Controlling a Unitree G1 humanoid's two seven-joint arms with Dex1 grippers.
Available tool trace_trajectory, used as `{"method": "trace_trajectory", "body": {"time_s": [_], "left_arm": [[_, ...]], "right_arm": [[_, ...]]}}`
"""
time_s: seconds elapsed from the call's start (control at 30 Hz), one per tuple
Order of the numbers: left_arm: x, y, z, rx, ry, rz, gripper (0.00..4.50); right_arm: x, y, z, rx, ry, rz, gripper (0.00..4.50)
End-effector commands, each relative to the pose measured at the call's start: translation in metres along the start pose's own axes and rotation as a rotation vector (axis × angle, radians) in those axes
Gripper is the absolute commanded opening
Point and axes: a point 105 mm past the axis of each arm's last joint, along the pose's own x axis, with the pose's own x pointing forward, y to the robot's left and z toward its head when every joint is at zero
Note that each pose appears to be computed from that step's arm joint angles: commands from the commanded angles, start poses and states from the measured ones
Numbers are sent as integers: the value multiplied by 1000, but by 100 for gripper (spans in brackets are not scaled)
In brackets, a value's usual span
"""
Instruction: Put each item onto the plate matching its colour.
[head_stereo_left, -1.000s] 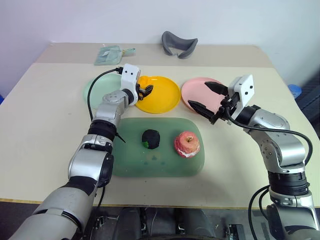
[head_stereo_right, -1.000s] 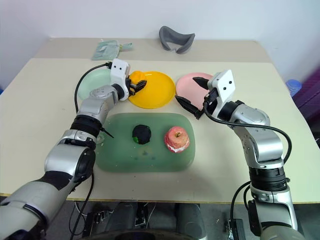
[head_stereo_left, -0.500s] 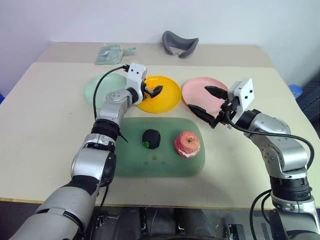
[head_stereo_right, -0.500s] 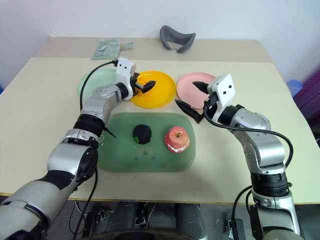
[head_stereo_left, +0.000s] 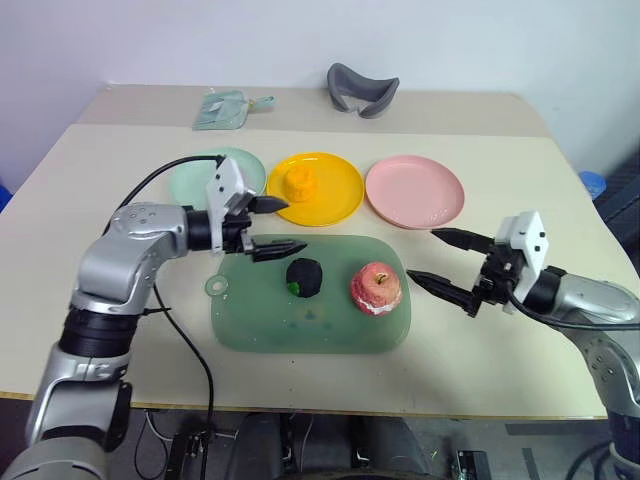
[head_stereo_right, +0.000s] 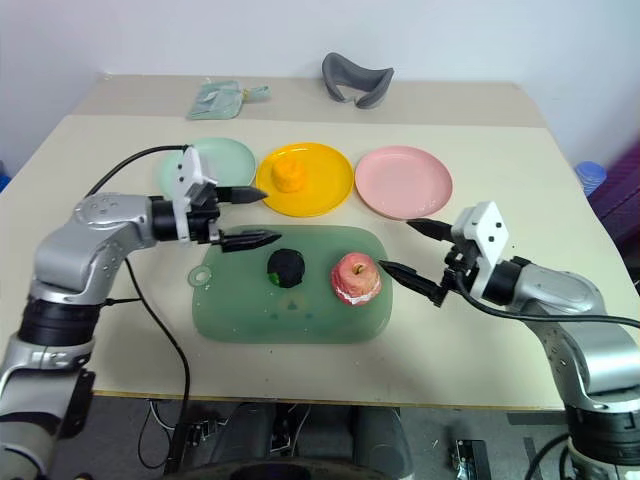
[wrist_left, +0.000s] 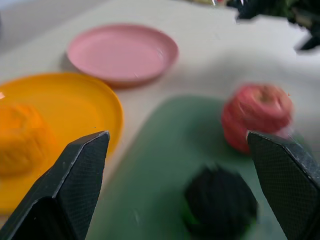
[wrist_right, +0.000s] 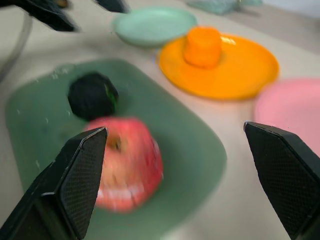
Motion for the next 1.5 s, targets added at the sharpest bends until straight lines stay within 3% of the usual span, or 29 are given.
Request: {"method": "trace_trajectory", "body": {"time_s": [0.03,0.37,0.67,0.77,0.9,1.27,1.5], "left_arm": [[-9,-11,9,53,-4,-60,449],[16,-14,-23,113,144,-111,449],[38,-9,-33,141,164,-117,449],[44,-11,-36,141,166,-128,360],[44,-13,-34,139,145,-129,170],[35,0,-21,58,63,-6,170],[20,48,8,-104,-137,340,170]], "right_arm": [[-10,7,7,-36,-13,17,450],[-22,17,-9,-18,25,50,450],[-16,20,-3,-51,4,65,450],[-13,21,1,-56,-1,69,450],[-9,21,9,-63,-13,75,450],[5,31,34,-126,-97,213,450],[34,27,53,-207,-184,294,450]]}}
